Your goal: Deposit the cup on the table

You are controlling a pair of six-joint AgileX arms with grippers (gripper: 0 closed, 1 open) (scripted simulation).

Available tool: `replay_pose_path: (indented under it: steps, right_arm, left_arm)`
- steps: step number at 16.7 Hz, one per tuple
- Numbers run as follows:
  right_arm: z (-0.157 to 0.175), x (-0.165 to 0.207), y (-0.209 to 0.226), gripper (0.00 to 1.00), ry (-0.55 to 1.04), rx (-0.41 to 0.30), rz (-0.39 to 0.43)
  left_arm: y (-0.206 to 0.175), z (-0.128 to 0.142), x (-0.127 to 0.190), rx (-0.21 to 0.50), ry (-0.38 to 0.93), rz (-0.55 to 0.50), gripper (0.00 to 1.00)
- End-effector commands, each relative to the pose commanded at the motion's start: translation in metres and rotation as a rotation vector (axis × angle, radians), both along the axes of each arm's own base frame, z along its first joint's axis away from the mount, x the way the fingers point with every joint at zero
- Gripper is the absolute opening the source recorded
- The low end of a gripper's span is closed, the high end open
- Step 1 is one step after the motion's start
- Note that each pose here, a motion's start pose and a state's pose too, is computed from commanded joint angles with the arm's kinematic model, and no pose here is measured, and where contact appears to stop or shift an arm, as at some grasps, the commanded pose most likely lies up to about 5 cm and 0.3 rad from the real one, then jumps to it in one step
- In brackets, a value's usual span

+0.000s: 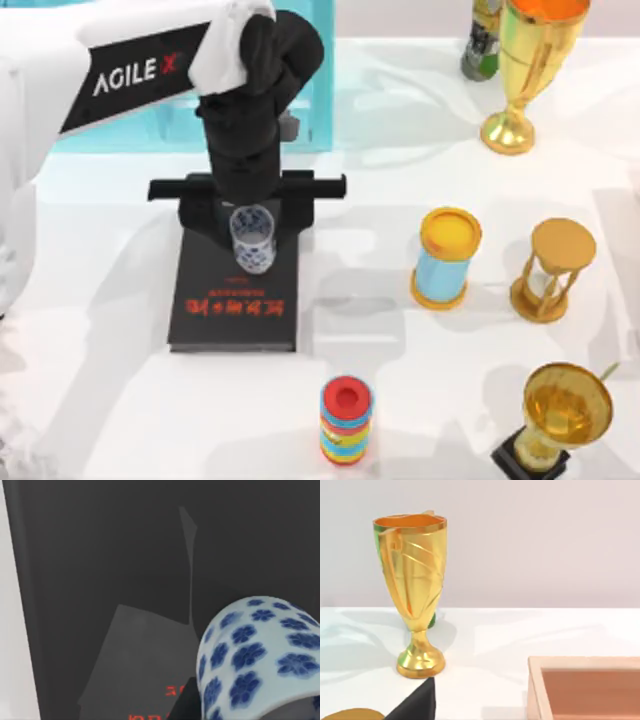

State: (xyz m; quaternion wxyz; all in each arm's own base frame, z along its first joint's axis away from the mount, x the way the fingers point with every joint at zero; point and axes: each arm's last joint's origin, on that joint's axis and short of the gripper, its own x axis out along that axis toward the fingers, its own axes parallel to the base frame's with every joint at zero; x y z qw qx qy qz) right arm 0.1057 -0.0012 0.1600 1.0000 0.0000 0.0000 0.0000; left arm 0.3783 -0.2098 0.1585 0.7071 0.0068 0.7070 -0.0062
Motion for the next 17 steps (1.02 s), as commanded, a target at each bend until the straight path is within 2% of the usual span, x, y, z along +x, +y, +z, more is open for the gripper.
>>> replay_pose_path:
  steps: [5, 11, 17]
  right_arm:
    - [0.000, 0.000, 0.000, 1.00, 0.000, 0.000, 0.000]
    - [0.000, 0.000, 0.000, 1.00, 0.000, 0.000, 0.000]
    - [0.000, 0.000, 0.000, 1.00, 0.000, 0.000, 0.000]
  left_arm:
    - [0.000, 0.005, 0.001, 0.000, -0.003, 0.001, 0.00]
    - [0.000, 0.049, 0.000, -0.001, -0.003, -0.001, 0.00]
    - [0.008, 0.050, 0.000, 0.007, 0.010, -0.002, 0.00]
